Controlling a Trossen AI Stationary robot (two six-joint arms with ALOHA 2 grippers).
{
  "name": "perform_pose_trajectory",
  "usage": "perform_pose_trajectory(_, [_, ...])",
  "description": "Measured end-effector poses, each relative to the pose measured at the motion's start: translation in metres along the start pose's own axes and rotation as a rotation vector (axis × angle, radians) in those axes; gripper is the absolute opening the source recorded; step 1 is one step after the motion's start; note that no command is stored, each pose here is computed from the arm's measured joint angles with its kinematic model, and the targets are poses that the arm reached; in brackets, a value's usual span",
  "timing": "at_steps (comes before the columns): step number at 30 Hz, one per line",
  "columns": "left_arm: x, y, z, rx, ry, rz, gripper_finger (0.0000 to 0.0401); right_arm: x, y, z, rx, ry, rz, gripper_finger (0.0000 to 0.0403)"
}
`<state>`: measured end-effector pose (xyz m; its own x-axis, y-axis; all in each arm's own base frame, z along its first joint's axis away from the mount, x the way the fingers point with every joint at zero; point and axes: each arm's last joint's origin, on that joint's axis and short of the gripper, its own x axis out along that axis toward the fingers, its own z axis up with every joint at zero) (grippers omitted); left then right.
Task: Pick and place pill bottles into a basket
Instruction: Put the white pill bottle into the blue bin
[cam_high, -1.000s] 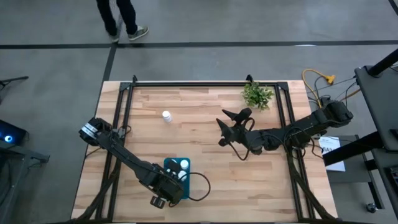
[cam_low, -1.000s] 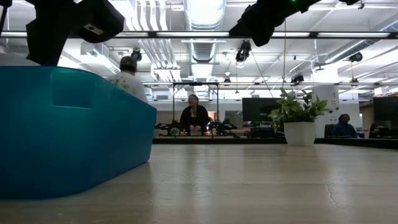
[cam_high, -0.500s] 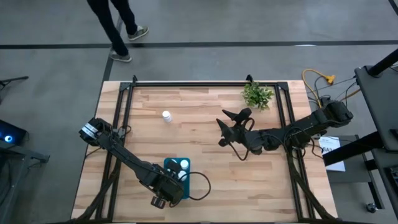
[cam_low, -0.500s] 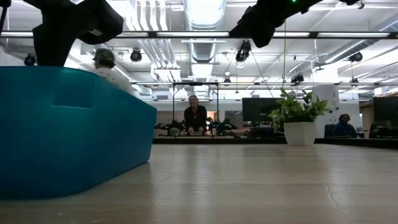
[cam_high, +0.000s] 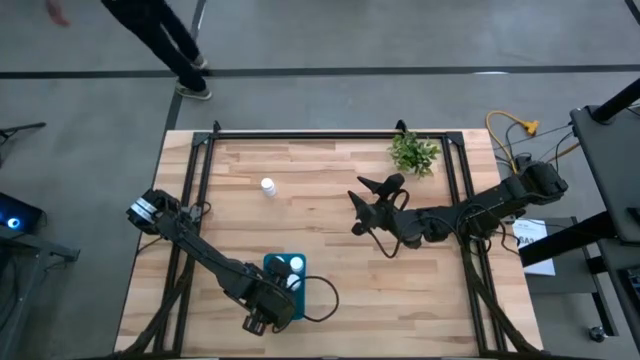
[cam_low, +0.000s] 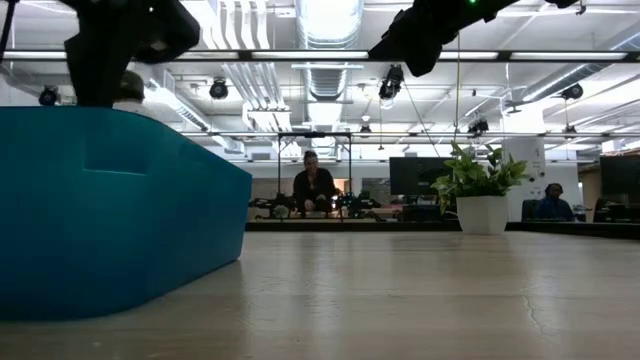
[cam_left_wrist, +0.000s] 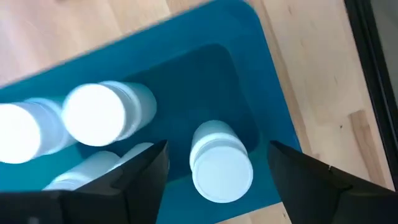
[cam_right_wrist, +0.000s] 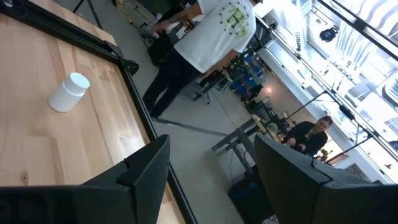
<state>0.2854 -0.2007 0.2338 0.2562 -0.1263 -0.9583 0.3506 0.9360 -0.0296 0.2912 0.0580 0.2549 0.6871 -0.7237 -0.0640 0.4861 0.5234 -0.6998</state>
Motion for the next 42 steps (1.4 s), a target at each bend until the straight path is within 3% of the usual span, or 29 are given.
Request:
perform_pose_trajectory(6, [-0.023, 0.004, -0.004, 0.024, -0.054, 0.060, 0.0255, 0.000, 0.000, 0.000, 0.006, 0.000, 0.000, 0.0224])
perform_pose_trajectory(13, [-0.062, 0.021, -0.020, 0.035, -0.128, 0.303, 0.0255, 0.000, 0.000, 0.000, 0.007, 0.000, 0.000, 0.0224])
perform_pose_trajectory(22, [-0.090, 0.067, -0.033, -0.004, -0.167, 0.462, 0.0256, 0.000, 0.000, 0.000, 0.008, 0.000, 0.000, 0.0224])
perform_pose_trajectory(29, [-0.088, 0.127, -0.077, -0.142, -0.086, 0.545, 0.0256, 0.000, 0.000, 0.000, 0.006, 0.000, 0.001, 0.0224])
perform_pose_trajectory(39, [-0.086, 0.186, -0.142, -0.285, -0.287, 0.516, 0.0256, 0.000, 0.001, 0.000, 0.012, -0.013, 0.025, 0.0224])
perform_pose_trajectory(42, [-0.085, 0.205, -0.157, -0.359, -0.272, 0.509, 0.0256, 0.001, 0.001, 0.000, 0.016, -0.018, 0.032, 0.0224])
